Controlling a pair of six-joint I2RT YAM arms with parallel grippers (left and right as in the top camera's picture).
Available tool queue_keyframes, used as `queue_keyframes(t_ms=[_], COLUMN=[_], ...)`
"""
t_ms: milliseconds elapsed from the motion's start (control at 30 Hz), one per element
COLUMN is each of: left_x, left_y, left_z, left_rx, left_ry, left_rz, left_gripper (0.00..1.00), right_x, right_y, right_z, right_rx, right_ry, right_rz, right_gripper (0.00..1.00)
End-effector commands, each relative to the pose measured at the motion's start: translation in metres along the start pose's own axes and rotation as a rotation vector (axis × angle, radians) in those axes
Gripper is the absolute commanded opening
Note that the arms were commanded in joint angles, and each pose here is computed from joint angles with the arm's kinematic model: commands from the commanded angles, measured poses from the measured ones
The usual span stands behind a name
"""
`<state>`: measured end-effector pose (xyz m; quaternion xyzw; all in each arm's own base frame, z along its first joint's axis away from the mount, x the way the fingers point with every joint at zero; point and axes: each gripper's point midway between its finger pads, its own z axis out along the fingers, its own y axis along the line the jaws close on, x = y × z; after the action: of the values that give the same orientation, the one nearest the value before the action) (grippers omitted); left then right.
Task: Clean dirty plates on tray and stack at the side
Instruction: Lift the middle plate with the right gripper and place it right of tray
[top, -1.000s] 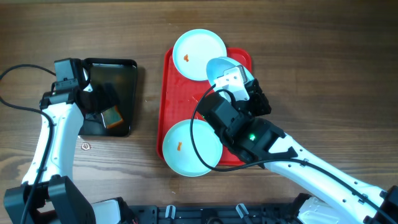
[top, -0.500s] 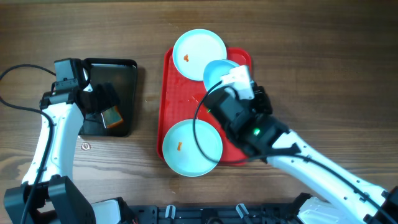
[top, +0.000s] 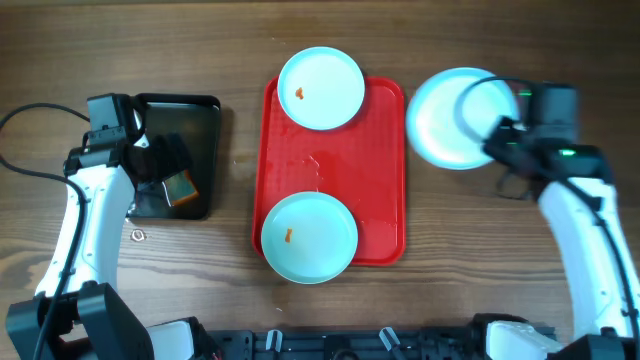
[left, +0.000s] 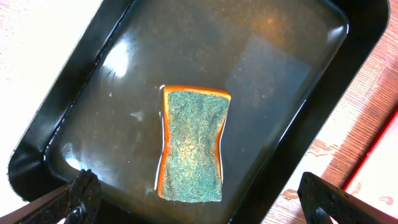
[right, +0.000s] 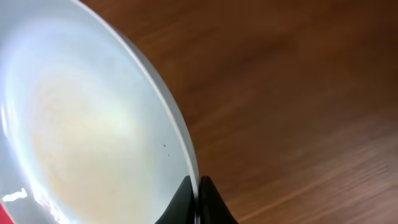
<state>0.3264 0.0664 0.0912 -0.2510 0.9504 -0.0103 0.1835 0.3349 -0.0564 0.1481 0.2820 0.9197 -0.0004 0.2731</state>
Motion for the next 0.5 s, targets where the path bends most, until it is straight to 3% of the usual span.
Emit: queue_keyframes(t_ms=[0,133,333,367,433,467], left_x=[-0.001,-0.001,-0.001,-0.001,-0.001,-0.001], left_y=[0.0,0.0,0.0,0.0,0.0,0.0], left_z=[-0.001,-0.001,-0.001,-0.001,-0.001,-0.001], left_rx=[0.01,0.01,0.01,0.01,0.01,0.01], left_ry=[0.0,0.0,0.0,0.0,0.0,0.0], left_rz=[0.0,0.0,0.0,0.0,0.0,0.0], left_gripper=[1.0,1.0,1.0,1.0,1.0,1.0], right_x=[-0.004,0.014,0.035,0.035,0.031,0.029], right_y=[-0.03,-0.068,-0.078,-0.078,-0.069,-0.063], right_z=[0.01,0.035,0.06,0.061,0.059,0.056], right_rx=[-0.027,0.051,0.083,0.082,0.029,-0.006], right_ry=[0.079,0.167,0.264,0.264,0.262,0.262], right_rz=[0.155,0.217,0.205,0.201,0.183,0.186], right_gripper=[0.04,0.04,0.05,0.1,0.38,0.43])
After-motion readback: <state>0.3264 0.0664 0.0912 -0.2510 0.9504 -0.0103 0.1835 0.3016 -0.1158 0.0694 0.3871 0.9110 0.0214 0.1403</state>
